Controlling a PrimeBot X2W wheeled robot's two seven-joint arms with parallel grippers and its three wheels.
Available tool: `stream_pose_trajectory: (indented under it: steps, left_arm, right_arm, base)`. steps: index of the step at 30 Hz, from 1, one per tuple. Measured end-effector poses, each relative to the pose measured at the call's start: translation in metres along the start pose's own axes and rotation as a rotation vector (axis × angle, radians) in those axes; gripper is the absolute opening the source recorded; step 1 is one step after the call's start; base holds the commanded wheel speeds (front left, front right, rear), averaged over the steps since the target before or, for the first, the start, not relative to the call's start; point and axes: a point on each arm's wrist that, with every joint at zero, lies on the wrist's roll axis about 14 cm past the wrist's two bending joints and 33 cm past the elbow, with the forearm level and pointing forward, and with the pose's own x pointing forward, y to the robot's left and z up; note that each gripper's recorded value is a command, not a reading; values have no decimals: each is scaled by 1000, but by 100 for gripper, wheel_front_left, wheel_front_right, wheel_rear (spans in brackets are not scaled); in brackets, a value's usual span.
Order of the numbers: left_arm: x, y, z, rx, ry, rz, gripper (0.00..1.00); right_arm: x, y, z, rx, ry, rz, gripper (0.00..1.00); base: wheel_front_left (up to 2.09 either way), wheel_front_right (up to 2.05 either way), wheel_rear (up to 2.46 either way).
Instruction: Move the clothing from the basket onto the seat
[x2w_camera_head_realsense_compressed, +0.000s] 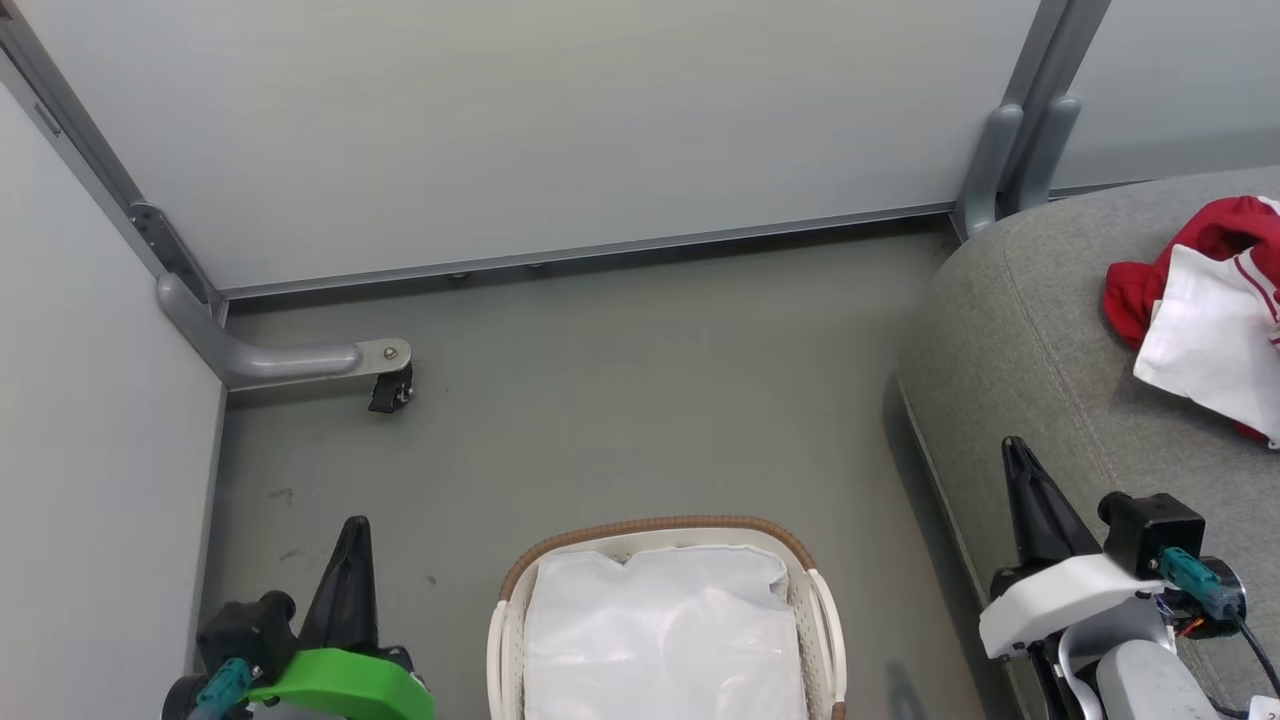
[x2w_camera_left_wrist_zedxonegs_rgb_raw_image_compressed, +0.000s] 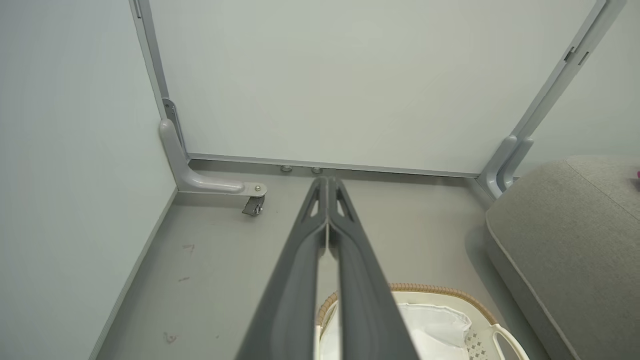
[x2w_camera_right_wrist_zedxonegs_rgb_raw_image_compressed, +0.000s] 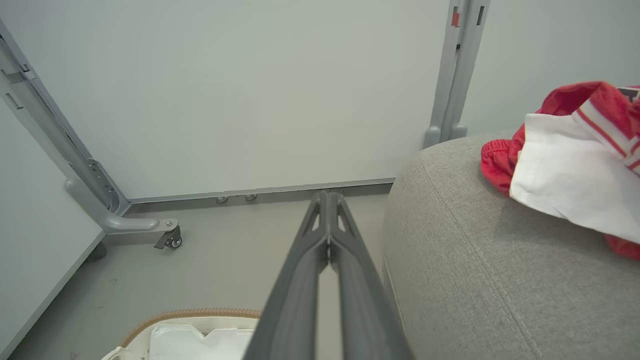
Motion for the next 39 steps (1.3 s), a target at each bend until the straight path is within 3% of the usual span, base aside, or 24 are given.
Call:
stream_pose_trajectory:
  steps: [16,39]
  left_arm:
    - [0,14,3,-278,3,75,0]
    - [5,23,15,-593,-23,111,0]
  right_arm:
    - [-1,-12,2,291,10,-71,0]
    - [-4,-21,3,637,11,-121,0]
  base:
    - [0,0,0]
    - [0,0,0]
